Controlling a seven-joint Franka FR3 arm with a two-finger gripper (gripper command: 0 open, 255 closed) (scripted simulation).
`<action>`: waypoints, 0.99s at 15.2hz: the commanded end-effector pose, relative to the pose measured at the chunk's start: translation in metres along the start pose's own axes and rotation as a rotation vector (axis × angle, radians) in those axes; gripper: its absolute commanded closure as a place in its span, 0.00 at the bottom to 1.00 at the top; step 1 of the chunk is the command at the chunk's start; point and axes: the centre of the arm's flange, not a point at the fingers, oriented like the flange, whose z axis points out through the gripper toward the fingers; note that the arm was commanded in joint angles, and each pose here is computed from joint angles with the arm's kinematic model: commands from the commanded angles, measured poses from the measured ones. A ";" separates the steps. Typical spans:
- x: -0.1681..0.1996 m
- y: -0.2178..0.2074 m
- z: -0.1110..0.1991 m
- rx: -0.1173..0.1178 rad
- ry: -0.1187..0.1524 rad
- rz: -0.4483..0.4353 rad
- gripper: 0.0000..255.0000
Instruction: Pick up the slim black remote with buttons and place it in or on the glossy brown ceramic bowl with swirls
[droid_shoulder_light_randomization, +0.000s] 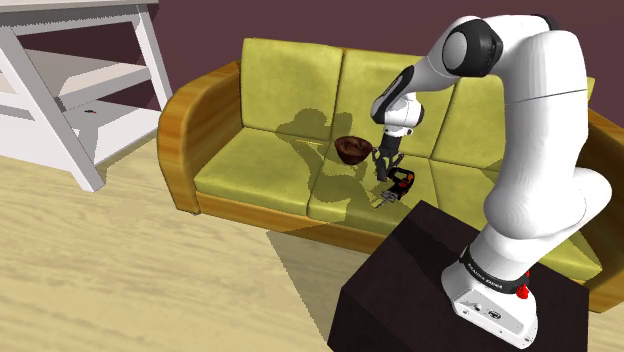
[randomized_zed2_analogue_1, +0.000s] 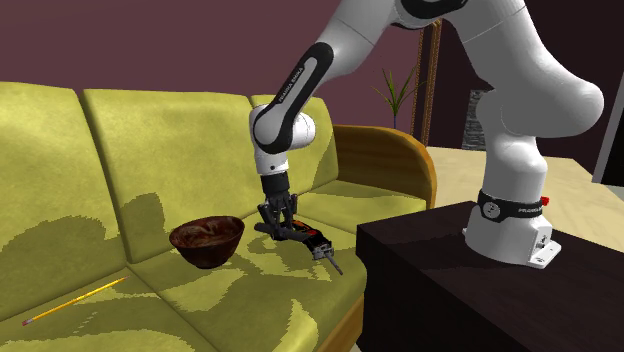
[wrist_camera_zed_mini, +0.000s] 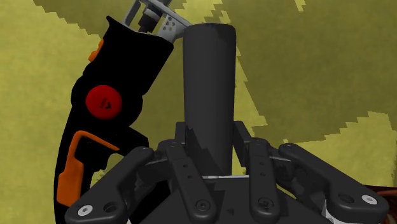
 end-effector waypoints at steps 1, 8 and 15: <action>-0.003 0.001 -0.010 0.000 0.000 0.000 1.00; -0.011 0.000 -0.046 0.000 0.000 0.000 1.00; -0.020 -0.002 -0.082 0.000 0.000 0.000 1.00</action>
